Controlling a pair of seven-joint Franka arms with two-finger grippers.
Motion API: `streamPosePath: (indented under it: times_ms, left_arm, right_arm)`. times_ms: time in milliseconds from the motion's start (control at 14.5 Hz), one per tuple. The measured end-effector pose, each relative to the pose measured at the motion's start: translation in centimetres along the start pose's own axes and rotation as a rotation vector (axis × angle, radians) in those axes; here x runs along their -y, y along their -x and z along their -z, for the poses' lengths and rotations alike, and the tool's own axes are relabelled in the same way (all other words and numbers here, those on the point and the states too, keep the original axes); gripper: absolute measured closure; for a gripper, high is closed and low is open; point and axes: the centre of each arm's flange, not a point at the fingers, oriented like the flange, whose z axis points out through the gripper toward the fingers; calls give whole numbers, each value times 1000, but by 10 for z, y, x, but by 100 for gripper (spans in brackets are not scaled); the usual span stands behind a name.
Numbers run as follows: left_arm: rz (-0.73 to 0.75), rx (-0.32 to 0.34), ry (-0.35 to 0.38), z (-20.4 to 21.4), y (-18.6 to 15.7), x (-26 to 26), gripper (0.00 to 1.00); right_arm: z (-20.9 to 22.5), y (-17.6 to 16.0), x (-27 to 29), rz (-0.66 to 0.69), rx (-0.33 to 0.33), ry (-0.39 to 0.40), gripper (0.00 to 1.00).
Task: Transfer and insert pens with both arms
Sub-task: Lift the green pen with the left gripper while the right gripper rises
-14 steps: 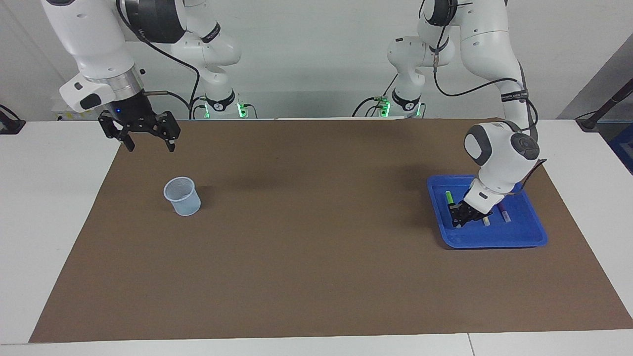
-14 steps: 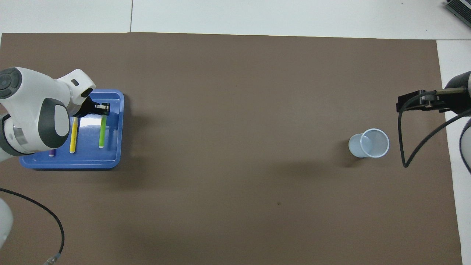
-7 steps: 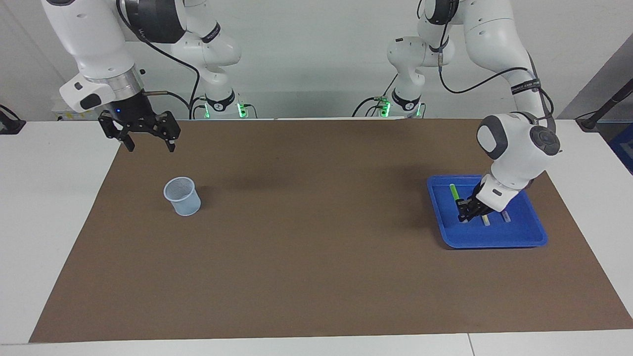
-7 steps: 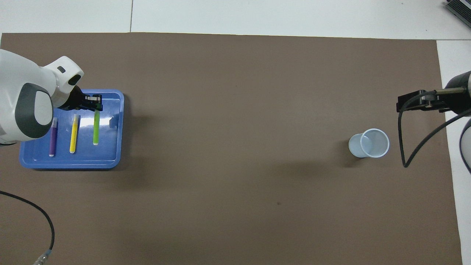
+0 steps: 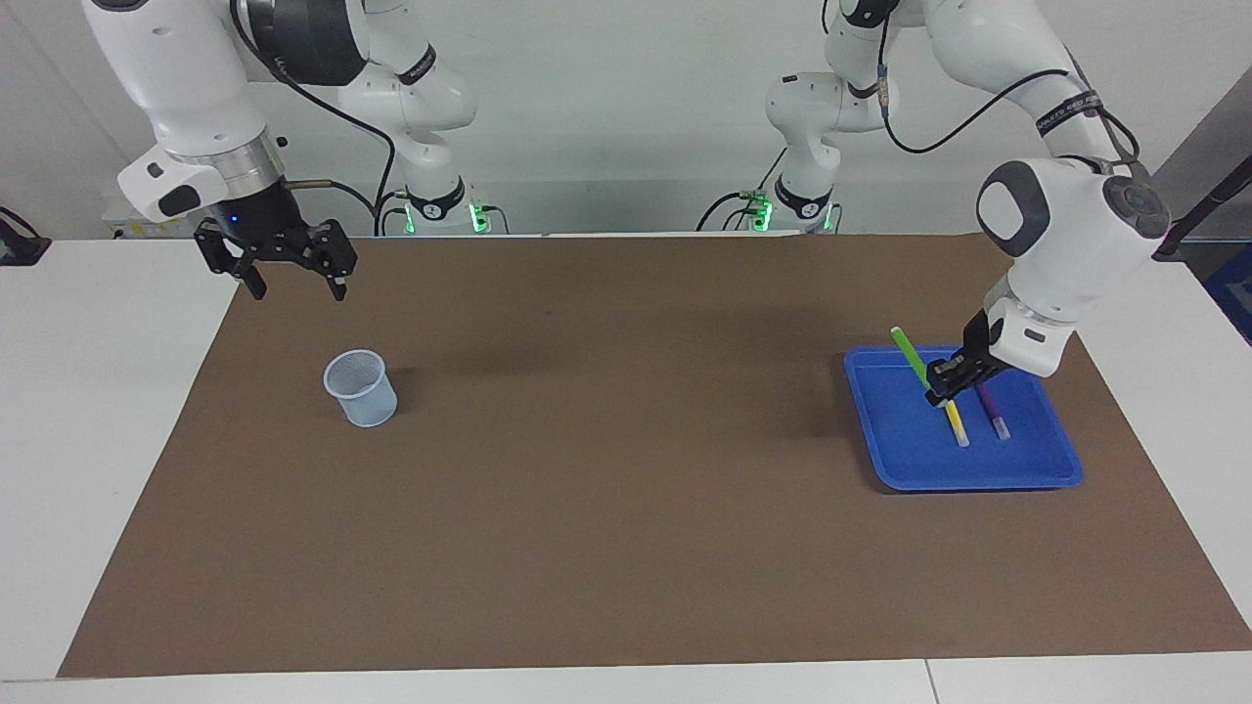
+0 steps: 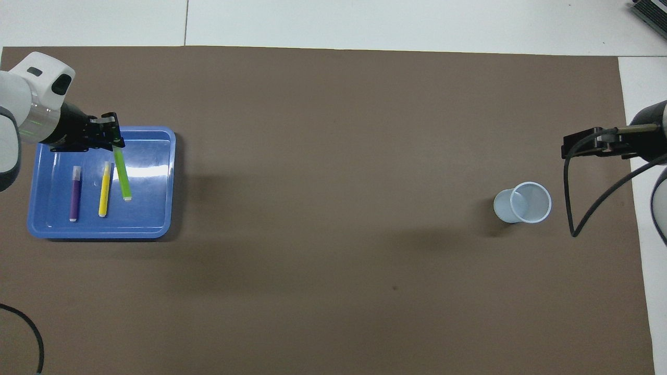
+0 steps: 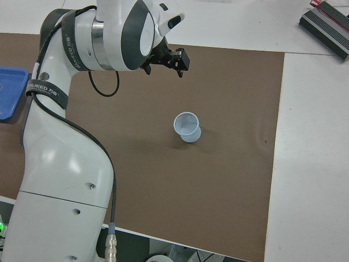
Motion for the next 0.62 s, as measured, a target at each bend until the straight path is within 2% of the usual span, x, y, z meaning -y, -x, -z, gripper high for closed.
streamPosePath:
  times_ms: [621]
  left_arm:
    - [440, -74, 57, 65, 30, -32, 84]
  right_arm:
    - [1, 8, 29, 52, 32, -1, 0]
